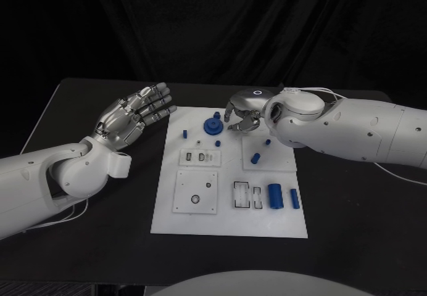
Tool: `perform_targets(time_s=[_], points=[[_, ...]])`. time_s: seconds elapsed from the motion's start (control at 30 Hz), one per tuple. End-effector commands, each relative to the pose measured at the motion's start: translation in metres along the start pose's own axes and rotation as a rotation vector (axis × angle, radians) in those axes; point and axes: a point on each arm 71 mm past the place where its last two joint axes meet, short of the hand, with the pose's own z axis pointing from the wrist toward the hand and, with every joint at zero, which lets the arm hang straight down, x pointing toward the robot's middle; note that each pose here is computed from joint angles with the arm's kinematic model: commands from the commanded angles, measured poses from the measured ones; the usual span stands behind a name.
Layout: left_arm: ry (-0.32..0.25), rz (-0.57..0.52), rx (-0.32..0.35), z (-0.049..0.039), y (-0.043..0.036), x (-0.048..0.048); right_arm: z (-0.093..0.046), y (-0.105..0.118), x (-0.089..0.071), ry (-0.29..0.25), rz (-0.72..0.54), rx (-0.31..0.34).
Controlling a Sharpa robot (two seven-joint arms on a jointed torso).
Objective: Assemble the parts on the task board
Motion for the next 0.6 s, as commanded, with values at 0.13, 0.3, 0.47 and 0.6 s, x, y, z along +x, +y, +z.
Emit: perform_targets(time_s=[0.13,0.3,0.47,0.6], points=[[0.009,-0.009,0.110,-0.0016,-0.0079,0.0007,-0.011,-0.007,-0.017,-0.107,0.016,0.019],[0.008,-0.009,0.109,-0.0020,-0.0080,0.0004,-0.029,-0.014,-0.039,-0.176,0.024,0.033],[0.007,-0.008,0.106,-0.0021,-0.0079,0.0005,-0.053,-0.026,-0.051,-0.238,0.045,0.035],[0.008,-0.009,0.104,-0.0025,-0.0079,0.0007,-0.075,-0.041,-0.054,-0.289,0.081,0.045]])
